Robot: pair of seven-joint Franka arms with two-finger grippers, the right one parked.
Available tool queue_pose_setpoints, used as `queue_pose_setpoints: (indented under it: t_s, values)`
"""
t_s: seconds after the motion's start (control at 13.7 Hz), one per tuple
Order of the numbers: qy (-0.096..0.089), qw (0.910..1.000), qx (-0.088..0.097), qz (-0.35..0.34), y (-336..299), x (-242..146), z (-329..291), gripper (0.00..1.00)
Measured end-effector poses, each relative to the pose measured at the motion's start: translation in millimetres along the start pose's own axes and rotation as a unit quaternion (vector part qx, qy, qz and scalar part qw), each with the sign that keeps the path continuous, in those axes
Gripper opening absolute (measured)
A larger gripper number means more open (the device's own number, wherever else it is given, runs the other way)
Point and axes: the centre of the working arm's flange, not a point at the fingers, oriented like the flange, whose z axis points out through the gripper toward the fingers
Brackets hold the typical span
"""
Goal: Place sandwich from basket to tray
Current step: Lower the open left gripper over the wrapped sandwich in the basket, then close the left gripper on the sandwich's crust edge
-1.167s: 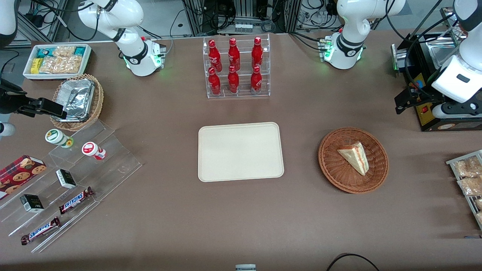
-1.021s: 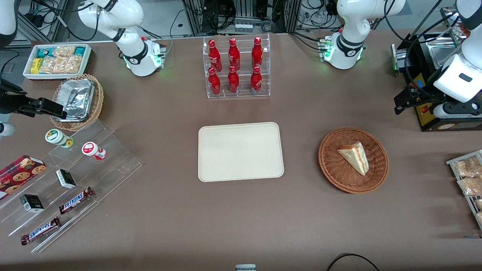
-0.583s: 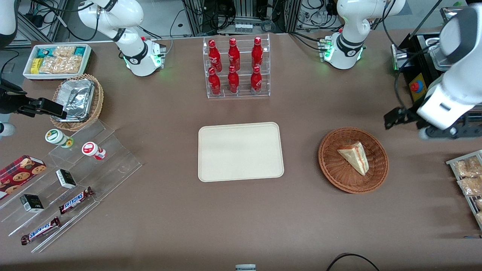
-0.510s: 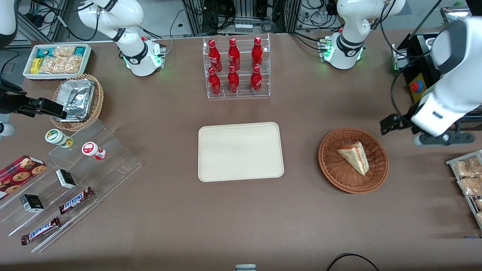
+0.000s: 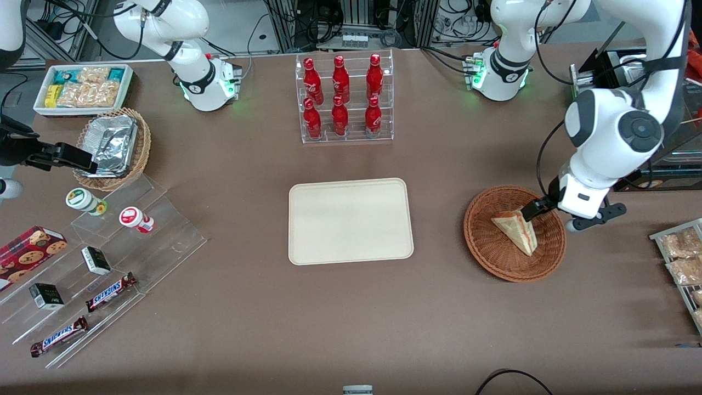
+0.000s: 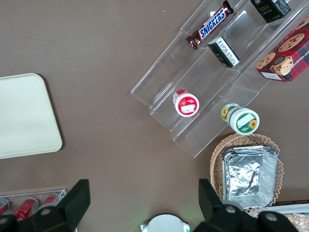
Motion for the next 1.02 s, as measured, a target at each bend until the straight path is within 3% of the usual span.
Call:
queue_pose_setpoints:
  t_s: [0.29,1.02]
  values:
    - [-0.017,0.9994,0.007,-0.028,2.2,-7.1,27.8,1.0]
    - [-0.047,0.9984,0.024,-0.023,1.7,-8.7,100.7,0.99]
